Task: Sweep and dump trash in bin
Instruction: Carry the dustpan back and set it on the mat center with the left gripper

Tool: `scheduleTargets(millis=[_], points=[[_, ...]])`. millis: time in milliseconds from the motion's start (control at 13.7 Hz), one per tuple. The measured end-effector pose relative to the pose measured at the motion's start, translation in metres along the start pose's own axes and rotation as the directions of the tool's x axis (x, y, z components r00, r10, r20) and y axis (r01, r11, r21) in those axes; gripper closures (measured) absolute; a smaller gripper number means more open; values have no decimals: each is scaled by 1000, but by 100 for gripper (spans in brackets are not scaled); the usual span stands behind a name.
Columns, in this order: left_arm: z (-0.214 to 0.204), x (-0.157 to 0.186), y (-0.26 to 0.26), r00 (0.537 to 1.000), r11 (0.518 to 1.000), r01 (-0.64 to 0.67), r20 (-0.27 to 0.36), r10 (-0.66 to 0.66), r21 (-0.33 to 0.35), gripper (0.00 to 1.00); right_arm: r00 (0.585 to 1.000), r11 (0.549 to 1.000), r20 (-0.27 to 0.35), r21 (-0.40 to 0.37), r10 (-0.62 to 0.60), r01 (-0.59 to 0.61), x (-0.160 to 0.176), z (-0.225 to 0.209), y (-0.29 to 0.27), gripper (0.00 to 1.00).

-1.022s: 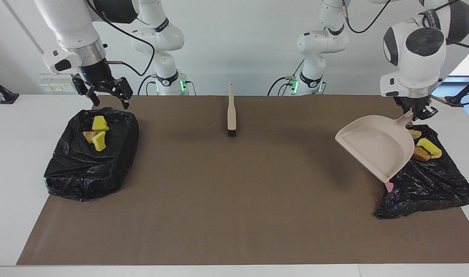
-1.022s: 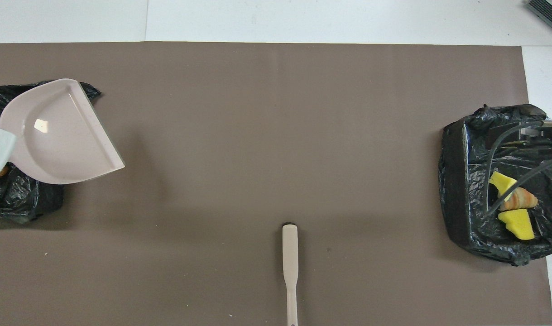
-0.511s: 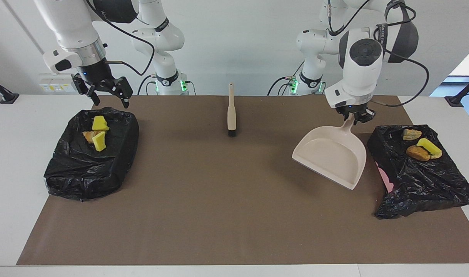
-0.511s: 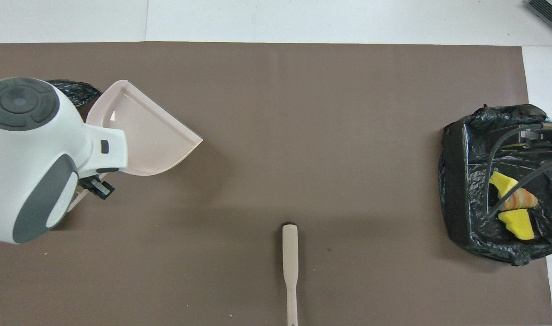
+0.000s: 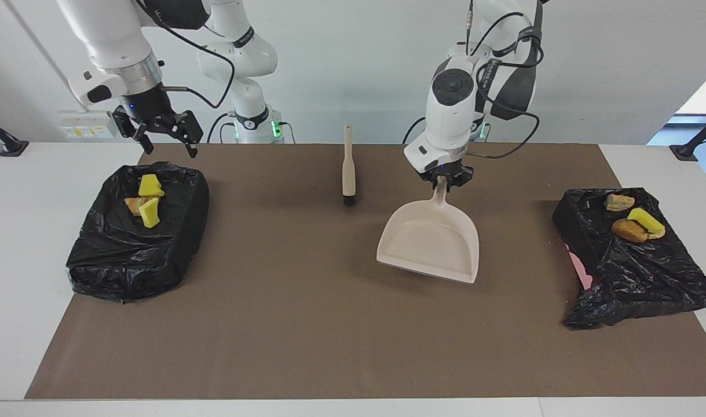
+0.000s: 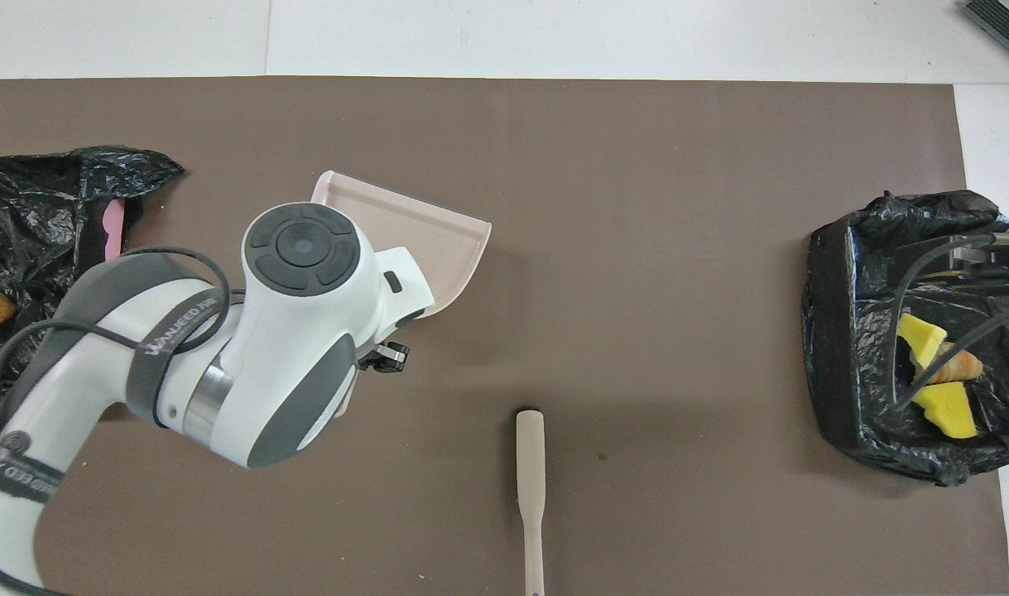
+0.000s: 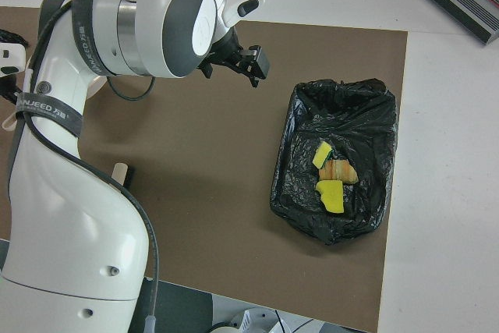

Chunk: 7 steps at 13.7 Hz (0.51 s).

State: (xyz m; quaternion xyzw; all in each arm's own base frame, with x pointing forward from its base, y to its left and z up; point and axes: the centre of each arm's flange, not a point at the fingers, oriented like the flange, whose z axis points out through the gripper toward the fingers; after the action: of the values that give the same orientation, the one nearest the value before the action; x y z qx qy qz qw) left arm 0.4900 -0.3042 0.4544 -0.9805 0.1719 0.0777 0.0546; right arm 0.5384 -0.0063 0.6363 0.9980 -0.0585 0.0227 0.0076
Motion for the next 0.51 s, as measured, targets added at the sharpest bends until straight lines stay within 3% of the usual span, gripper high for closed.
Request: scheduleTargets(millis=[219,511], points=[[8,29,51,993,991,111,-27,-113,-69,68,1000,1000,-11,-14,-27,27,-2,-5,4,0],[17,54,106,987,984,132,-75,-142,-124,68,999,999,17,-15,-44,44,-12,-21,17,0]])
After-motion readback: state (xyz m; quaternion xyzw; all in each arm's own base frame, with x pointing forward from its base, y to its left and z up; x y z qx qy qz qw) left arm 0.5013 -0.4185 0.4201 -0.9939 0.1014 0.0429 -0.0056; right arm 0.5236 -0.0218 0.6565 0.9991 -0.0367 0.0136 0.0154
